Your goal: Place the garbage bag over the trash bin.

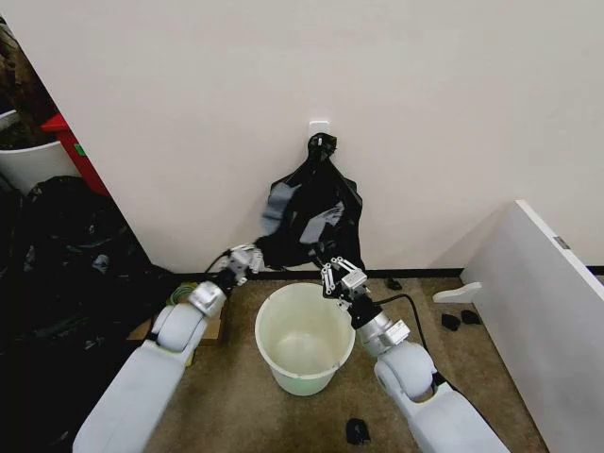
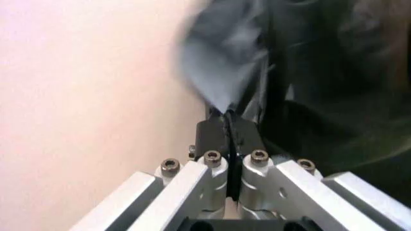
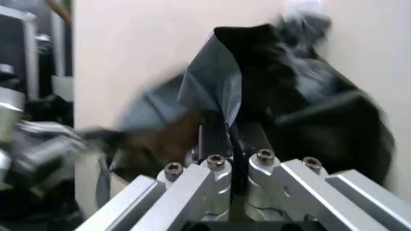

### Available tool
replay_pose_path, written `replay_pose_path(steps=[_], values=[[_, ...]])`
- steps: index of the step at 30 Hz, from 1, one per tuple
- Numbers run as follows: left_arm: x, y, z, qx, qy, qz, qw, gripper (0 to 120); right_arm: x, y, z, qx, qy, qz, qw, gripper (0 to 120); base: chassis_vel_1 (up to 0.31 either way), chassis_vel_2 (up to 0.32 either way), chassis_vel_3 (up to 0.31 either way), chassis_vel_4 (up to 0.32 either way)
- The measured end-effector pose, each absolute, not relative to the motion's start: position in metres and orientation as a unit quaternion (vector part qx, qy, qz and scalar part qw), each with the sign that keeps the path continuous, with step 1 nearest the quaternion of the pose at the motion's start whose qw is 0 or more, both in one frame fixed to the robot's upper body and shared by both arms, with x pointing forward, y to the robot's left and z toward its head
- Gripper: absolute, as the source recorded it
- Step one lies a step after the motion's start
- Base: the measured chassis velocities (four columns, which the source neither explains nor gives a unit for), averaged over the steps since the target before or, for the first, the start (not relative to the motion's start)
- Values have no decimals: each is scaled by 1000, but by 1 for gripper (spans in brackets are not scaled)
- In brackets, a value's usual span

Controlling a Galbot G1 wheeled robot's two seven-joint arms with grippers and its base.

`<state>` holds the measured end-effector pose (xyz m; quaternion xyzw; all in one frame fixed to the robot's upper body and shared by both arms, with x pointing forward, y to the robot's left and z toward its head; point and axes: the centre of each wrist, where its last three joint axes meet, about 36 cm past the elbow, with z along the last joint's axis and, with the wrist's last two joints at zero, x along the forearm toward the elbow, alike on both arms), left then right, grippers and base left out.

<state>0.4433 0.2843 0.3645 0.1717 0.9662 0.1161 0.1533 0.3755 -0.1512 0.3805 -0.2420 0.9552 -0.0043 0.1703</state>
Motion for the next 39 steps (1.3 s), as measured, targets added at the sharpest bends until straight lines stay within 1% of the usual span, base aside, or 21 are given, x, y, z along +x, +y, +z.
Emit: replay_pose_path(steps=[1,2,4,6,7,10,15,17,18,19,20,21,23,24,26,28,34,36,39], values=[[443,284,365,172,966,116,153,0,376,-151,380,-242,955,-4,170,0,0,0,0,0],[435,283,365,156,970,100,154,0,367,-150,381,-234,959,2,158,0,0,0,0,0],[411,279,367,127,978,55,156,0,338,-146,383,-214,969,25,118,0,0,0,0,0],[406,278,368,123,979,48,157,0,331,-145,384,-210,971,30,110,0,0,0,0,0],[395,279,371,116,980,38,160,0,318,-142,387,-203,974,45,94,0,0,0,0,0],[376,283,378,113,978,45,168,0,289,-137,393,-199,975,75,69,0,0,0,0,0],[362,290,382,113,976,68,172,0,265,-135,397,-208,972,90,63,0,0,0,0,0],[355,291,387,113,974,70,182,0,252,-137,398,-235,963,93,91,0,0,0,0,0],[355,291,387,113,974,70,182,0,252,-137,398,-235,963,93,91,0,0,0,0,0],[354,291,389,114,973,67,187,0,251,-139,398,-245,960,92,104,0,0,0,0,0],[352,288,394,118,971,56,199,0,250,-142,402,-263,951,89,136,0,0,0,0,0],[351,286,398,122,970,47,207,0,250,-144,406,-271,946,89,153,0,0,0,0,0],[351,286,400,125,968,41,213,0,251,-145,409,-276,943,89,163,0,0,0,0,0],[348,285,407,136,964,24,228,0,254,-147,419,-288,934,92,189,0,0,0,0,0],[347,285,409,139,962,19,233,0,255,-148,423,-291,932,93,196,0,0,0,0,0],[345,284,417,156,956,0,249,0,259,-150,436,-296,925,96,220,0,0,0,0,0],[342,279,420,164,954,-11,251,0,263,-152,444,-294,922,102,229,0,0,0,0,0],[340,277,417,163,956,-15,245,0,266,-152,441,-293,924,99,225,0,0,0,0,0],[333,267,404,163,961,-30,222,0,274,-153,430,-288,929,92,213,0,0,0,0,0]])
